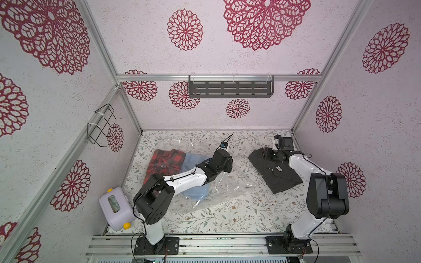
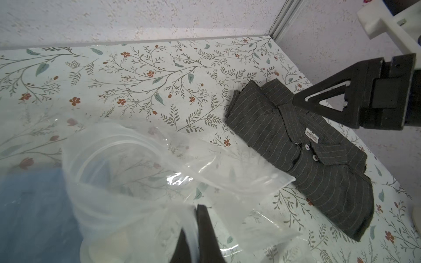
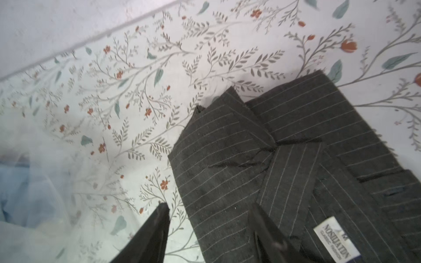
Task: Place the folded shirt into the vacuum bag
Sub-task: Pick up the shirt from the center of the board.
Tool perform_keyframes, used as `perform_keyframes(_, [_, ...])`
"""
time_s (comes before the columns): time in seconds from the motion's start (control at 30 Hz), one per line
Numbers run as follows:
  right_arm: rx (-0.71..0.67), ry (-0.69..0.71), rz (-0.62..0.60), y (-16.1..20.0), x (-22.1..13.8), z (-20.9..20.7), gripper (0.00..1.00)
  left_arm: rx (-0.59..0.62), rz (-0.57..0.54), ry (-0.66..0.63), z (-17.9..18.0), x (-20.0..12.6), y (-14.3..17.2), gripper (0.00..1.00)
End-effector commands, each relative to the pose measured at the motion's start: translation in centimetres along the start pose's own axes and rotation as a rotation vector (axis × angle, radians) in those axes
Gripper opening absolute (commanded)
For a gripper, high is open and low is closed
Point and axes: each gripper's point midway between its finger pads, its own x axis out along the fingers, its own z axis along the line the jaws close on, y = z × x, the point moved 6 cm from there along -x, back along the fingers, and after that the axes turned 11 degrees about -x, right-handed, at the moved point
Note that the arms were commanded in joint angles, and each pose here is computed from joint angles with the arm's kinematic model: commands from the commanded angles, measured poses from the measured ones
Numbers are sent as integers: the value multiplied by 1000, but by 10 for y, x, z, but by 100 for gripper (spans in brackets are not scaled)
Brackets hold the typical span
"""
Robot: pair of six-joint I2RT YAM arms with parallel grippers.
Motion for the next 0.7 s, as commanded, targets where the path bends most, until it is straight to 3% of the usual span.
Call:
perform_keyframes(0.0, [-165,-31,66,4,8,17,60,-19,13,41,-8,-3,0,0])
perform_keyframes(0.2, [-204,13,97,9,22,21,60,-26,-17,151,-34,-59,4,0])
perform_keyframes(0.33, [-201,-35,43,3,11,31,60,13,14,237,-54,-77,17,0])
perform_keyframes(0.5, [-139,-91,-42,2,-23,42,63,41,56,199,-54,-61,38,0])
perform_keyframes(0.67, [-70,-234,-150,22,-57,57,71,42,82,195,-57,-43,48,0])
